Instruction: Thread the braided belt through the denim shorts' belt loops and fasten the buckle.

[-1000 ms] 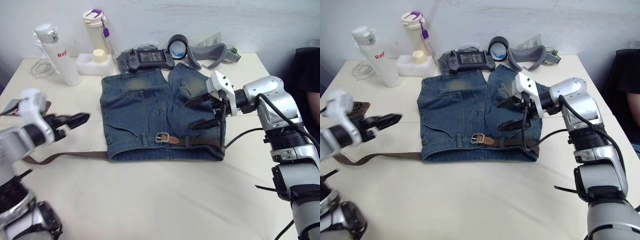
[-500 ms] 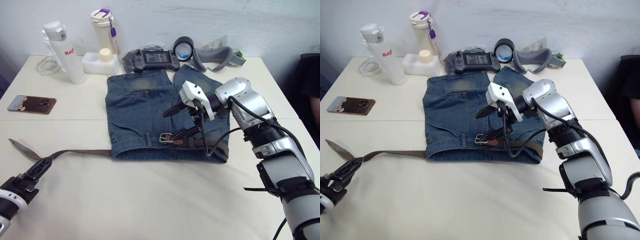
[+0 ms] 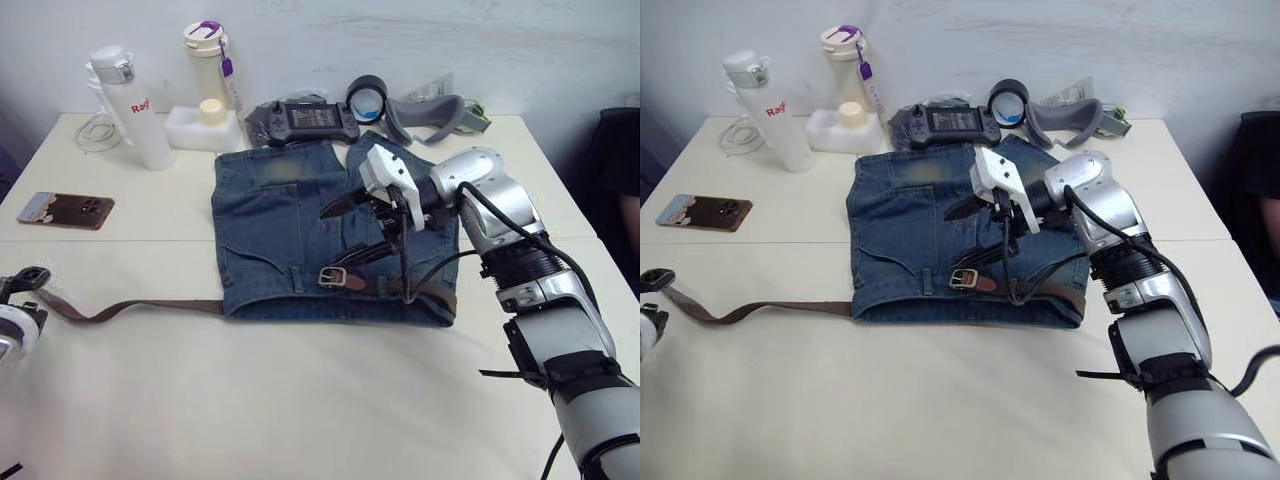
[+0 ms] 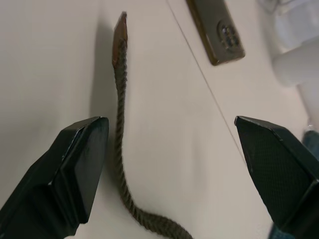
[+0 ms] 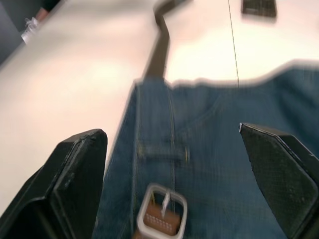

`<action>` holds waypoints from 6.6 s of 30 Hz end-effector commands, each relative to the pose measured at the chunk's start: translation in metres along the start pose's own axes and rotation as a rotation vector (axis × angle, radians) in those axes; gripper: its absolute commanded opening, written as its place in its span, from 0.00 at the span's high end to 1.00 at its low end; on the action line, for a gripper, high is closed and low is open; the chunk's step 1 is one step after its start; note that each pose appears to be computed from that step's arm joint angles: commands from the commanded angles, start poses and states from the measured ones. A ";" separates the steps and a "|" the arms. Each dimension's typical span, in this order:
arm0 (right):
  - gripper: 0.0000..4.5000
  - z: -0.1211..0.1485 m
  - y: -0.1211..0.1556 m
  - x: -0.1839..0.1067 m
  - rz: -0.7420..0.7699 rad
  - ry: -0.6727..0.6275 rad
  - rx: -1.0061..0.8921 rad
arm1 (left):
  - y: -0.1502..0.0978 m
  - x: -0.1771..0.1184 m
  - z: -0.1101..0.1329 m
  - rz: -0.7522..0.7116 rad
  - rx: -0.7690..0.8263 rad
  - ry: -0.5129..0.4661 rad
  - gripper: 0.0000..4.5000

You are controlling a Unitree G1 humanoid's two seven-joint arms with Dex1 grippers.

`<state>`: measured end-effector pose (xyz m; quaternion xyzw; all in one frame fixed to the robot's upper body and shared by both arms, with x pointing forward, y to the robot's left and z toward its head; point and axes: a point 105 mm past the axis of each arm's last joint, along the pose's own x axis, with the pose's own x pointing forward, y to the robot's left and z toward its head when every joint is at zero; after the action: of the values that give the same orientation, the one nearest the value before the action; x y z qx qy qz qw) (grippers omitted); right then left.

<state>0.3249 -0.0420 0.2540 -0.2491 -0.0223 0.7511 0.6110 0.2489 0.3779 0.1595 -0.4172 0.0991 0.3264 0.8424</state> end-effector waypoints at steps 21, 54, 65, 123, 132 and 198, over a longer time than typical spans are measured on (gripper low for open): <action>0.00 0.023 -0.011 -0.028 -0.217 0.007 -0.141 | -0.079 0.031 -0.005 -0.247 0.572 -0.152 0.99; 0.40 -0.033 -0.016 0.008 -0.473 0.293 -0.618 | -0.221 -0.069 -0.168 -1.585 1.923 -0.348 1.00; 1.00 -0.038 -0.022 0.004 -0.506 0.274 -0.605 | -0.223 -0.085 -0.154 -1.618 1.638 -0.218 0.91; 0.08 -0.024 0.003 -0.015 -0.442 0.123 -0.515 | -0.146 -0.071 -0.150 -0.976 0.286 0.774 1.00; 0.01 -0.024 0.010 -0.021 -0.414 0.159 -0.401 | -0.108 -0.070 -0.173 -0.874 0.391 0.866 1.00; 0.01 -0.015 0.009 -0.021 -0.414 0.215 -0.417 | -0.107 -0.048 -0.225 -0.929 0.128 0.659 1.00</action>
<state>0.3307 -0.0661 0.2265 -0.4211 -0.1319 0.5728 0.6907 0.3048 0.1392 0.1115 -0.4452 0.1742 -0.2311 0.8474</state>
